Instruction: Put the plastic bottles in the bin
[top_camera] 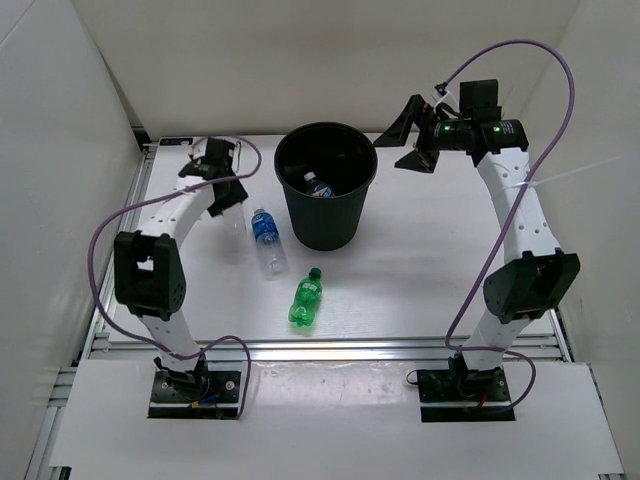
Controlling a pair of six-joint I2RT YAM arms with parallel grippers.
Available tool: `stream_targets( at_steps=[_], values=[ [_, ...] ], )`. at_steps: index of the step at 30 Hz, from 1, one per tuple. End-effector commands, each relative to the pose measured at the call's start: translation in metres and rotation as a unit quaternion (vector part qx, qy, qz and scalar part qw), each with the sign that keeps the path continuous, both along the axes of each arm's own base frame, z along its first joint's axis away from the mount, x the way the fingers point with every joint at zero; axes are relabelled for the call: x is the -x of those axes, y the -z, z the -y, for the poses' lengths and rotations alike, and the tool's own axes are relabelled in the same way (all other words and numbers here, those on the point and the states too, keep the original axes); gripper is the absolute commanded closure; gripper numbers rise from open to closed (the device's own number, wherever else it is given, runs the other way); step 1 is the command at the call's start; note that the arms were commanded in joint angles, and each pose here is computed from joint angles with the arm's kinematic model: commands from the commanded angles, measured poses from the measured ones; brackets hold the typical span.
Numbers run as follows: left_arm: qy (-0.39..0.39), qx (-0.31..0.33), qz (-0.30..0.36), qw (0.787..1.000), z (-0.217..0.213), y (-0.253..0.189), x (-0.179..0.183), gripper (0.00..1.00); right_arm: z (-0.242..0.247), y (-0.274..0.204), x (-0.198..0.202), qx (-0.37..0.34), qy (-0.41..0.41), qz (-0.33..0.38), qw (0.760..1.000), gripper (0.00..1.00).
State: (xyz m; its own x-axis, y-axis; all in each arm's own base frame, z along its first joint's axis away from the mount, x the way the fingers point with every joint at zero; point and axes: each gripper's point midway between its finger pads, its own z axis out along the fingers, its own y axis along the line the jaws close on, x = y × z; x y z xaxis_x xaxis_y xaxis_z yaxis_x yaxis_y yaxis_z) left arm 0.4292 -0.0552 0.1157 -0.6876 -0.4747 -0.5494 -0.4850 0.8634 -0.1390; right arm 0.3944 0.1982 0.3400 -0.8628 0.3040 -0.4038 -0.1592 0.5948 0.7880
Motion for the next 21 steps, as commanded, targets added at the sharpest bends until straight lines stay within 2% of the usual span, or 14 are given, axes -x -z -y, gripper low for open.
stream_targets(
  at_steps=[1, 2, 3, 5, 6, 12, 13, 15, 18, 21],
  values=[
    [-0.035, 0.005, 0.172, 0.984, -0.013, -0.140, -0.023, 0.59, 0.001, -0.013, 0.013, -0.006, -0.009, 0.017, 1.000, 0.00],
    [-0.032, 0.012, 0.189, 0.981, -0.010, -0.155, -0.027, 0.59, 0.001, -0.009, 0.014, -0.006, -0.009, 0.011, 1.000, 0.00],
    [-0.031, 0.029, 0.233, 0.972, -0.007, -0.194, -0.032, 0.59, 0.001, -0.009, 0.014, -0.006, -0.009, 0.011, 1.000, 0.00],
    [-0.013, 0.058, 0.270, 0.961, 0.014, -0.229, -0.034, 0.59, 0.002, -0.009, 0.016, -0.006, -0.009, 0.011, 1.000, 0.00],
    [0.000, 0.072, 0.303, 0.950, 0.024, -0.261, -0.034, 0.59, 0.002, -0.009, 0.016, -0.006, -0.009, 0.011, 1.000, 0.00],
    [0.116, 0.130, 0.370, 0.913, 0.124, -0.330, -0.040, 0.59, 0.002, -0.009, 0.015, -0.005, -0.004, 0.008, 1.000, 0.00],
    [0.130, 0.135, 0.357, 0.915, 0.140, -0.317, -0.050, 0.58, 0.002, -0.009, 0.015, -0.005, -0.004, 0.008, 1.000, 0.00],
    [0.164, 0.145, 0.352, 0.910, 0.171, -0.314, -0.048, 0.56, 0.003, -0.011, 0.013, -0.003, 0.000, 0.013, 1.000, 0.00],
    [0.189, 0.151, 0.335, 0.911, 0.202, -0.298, -0.045, 0.54, 0.005, -0.015, 0.015, -0.001, 0.004, 0.019, 1.000, 0.00],
    [0.218, 0.150, 0.316, 0.911, 0.220, -0.281, -0.043, 0.46, 0.009, -0.018, 0.016, 0.001, 0.006, 0.028, 1.000, 0.00]
  ],
)
